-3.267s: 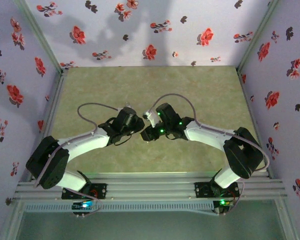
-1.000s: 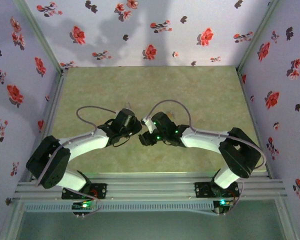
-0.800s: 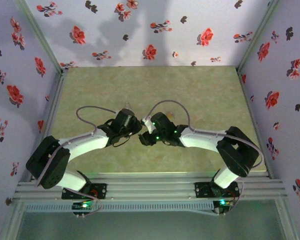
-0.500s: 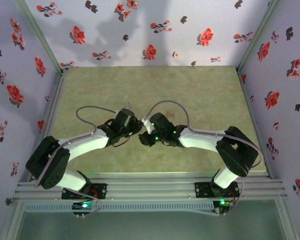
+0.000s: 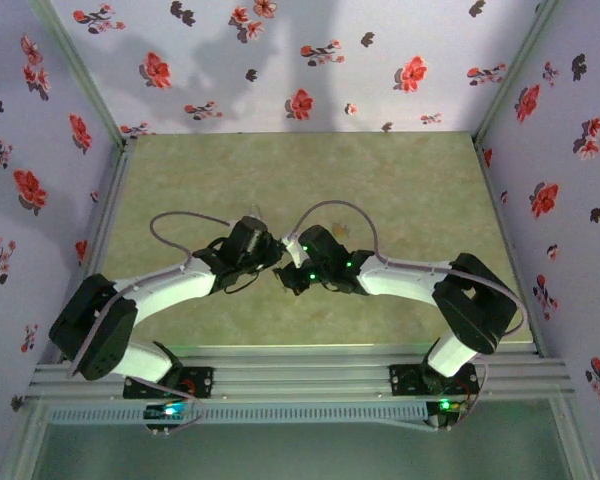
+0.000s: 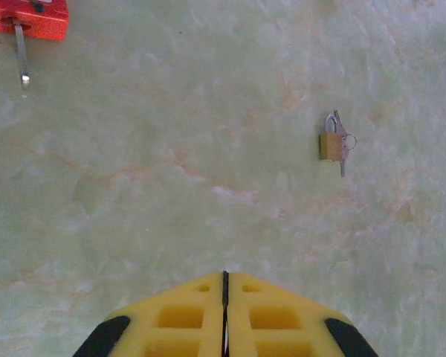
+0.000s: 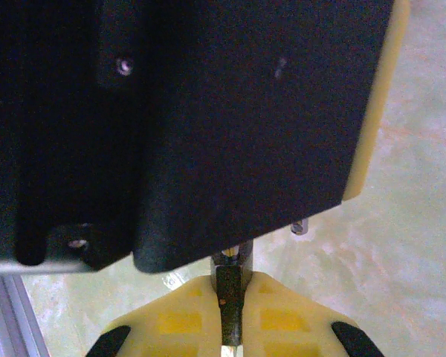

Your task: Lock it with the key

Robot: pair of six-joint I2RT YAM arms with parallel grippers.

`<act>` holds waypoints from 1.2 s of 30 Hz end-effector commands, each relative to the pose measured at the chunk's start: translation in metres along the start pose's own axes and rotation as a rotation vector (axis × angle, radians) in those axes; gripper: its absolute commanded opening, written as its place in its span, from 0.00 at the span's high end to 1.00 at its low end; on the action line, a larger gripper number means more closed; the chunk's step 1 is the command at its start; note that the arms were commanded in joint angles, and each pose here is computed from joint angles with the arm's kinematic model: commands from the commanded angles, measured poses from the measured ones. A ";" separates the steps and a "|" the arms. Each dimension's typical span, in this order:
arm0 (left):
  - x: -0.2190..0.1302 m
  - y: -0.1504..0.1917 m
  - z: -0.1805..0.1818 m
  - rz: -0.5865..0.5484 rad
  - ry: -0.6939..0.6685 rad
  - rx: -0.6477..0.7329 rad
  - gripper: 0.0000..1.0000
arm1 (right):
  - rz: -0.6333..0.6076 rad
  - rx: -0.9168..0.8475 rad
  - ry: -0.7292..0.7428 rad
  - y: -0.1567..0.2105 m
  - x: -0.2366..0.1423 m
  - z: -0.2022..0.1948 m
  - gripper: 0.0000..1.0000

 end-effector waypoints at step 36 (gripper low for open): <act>-0.083 -0.039 -0.044 -0.243 0.691 0.090 0.06 | -0.046 0.045 -0.591 -0.013 -0.095 0.058 1.00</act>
Point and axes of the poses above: each hand's point on the last joint's axis, 136 mm out from that joint toward the fingers, its own x axis out along the fingers, its own z axis along the line the jaws close on, y = z × x, the point moved 5 cm from there along -x, back along the fingers, and after that the axes turned 14 degrees about x, right-handed, at the moved point
